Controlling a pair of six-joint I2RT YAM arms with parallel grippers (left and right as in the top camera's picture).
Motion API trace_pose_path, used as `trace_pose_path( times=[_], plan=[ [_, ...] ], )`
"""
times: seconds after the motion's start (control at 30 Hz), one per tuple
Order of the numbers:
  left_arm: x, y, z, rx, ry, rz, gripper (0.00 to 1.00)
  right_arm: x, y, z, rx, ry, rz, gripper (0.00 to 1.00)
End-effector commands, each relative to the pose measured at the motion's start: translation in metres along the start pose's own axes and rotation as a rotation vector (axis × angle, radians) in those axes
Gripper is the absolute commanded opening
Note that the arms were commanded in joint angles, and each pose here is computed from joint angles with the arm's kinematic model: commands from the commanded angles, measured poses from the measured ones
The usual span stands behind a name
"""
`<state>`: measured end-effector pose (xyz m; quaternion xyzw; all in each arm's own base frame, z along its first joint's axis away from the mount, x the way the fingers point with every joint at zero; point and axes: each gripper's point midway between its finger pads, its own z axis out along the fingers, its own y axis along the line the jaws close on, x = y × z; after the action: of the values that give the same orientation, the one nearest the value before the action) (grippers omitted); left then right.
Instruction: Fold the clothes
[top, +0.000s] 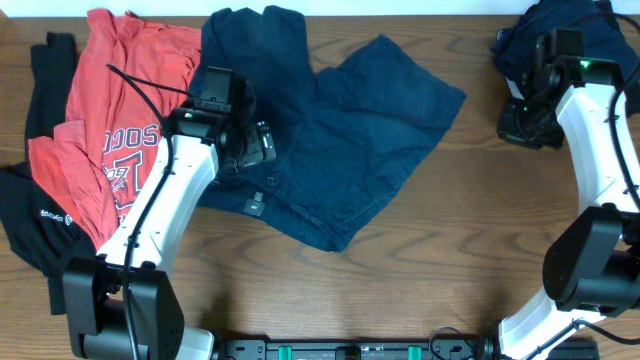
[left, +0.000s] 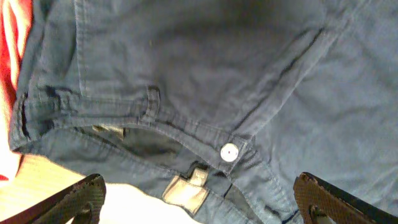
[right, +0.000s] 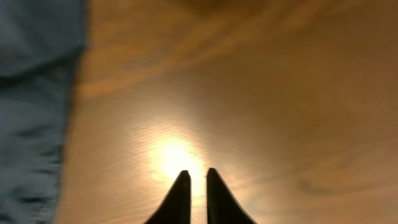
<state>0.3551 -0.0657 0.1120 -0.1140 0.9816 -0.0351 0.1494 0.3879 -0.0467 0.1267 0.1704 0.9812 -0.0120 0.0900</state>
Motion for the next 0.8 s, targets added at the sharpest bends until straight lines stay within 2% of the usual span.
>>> trace_pose_path(
  times=[0.0, 0.1, 0.2, 0.4, 0.57, 0.77],
  plan=[
    [0.021, -0.010, 0.006, 0.012, 0.071, 0.088, 0.98, 0.000, 0.023, 0.001, -0.078, -0.008, -0.058, 0.21],
    [0.051, -0.030, 0.010, 0.072, 0.152, 0.223, 0.98, -0.010, 0.026, 0.000, -0.088, -0.046, -0.062, 0.29],
    [0.087, -0.047, 0.019, 0.113, 0.223, 0.383, 0.98, -0.016, 0.025, 0.000, -0.093, -0.072, -0.057, 0.31],
    [0.140, -0.075, 0.035, 0.197, 0.273, 0.659, 0.98, -0.019, 0.026, -0.001, -0.094, -0.084, -0.078, 0.33],
    [0.164, -0.107, 0.031, 0.305, 0.253, 0.859, 0.98, -0.019, 0.026, -0.001, -0.095, -0.084, -0.078, 0.34],
    [0.189, -0.114, 0.044, 0.310, 0.317, 0.972, 0.98, -0.019, 0.026, -0.001, -0.095, -0.083, -0.078, 0.35]
  ],
)
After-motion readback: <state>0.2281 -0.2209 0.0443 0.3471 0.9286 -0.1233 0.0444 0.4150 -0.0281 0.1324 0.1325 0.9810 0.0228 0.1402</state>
